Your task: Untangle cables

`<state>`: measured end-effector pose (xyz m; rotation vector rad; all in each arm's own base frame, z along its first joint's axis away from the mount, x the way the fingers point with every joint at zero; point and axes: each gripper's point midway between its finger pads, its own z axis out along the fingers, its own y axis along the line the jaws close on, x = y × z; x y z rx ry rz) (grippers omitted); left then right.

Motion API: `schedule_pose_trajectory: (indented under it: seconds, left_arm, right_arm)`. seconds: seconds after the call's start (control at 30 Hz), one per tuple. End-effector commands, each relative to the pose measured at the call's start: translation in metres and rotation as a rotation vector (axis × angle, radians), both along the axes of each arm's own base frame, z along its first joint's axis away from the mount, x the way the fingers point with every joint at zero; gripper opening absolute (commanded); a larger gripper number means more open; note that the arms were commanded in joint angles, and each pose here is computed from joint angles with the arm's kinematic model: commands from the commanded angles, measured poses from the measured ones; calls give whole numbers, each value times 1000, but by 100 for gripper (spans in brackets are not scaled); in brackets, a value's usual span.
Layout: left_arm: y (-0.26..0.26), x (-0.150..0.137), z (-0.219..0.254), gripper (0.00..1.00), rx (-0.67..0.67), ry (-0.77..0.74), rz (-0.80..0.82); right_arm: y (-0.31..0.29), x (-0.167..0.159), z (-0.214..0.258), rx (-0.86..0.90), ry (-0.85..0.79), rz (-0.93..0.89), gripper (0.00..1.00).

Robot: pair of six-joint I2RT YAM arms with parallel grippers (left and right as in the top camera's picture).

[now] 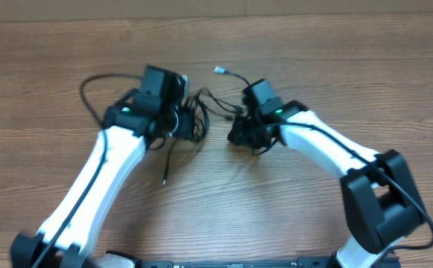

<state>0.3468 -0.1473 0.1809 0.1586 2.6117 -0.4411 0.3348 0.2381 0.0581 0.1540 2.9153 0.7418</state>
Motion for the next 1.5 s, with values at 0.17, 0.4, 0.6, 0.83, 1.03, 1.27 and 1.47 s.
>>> schedule_pose_trajectory:
  seconds: [0.17, 0.4, 0.6, 0.83, 1.03, 1.27, 1.47]
  left_arm:
    - [-45, -12, 109, 4, -184, -288, -339]
    - [-41, -31, 74, 4, -91, -196, -476]
    - [-30, -31, 27, 4, -9, -42, -455]
    - [-32, -29, -12, 4, -1, 96, -450]
    - [-26, -25, -50, 4, 31, 236, -370]
    - [-6, -12, -70, 4, 43, 329, -137]
    - [14, -2, -69, 4, 0, 348, -17]
  right_arm:
    - [-6, 2, 57, 338, -10, 120, 28]
    - [-17, -4, 84, 537, -43, 234, 38]
    - [-25, -5, 77, 499, -37, 230, 43]
    - [-33, -17, 64, 430, 40, 196, 44]
    - [-46, -23, 48, 327, 124, 115, 46]
    - [-45, -27, 46, 315, 143, 111, 47]
    - [-31, -32, 44, 296, 150, 129, 48]
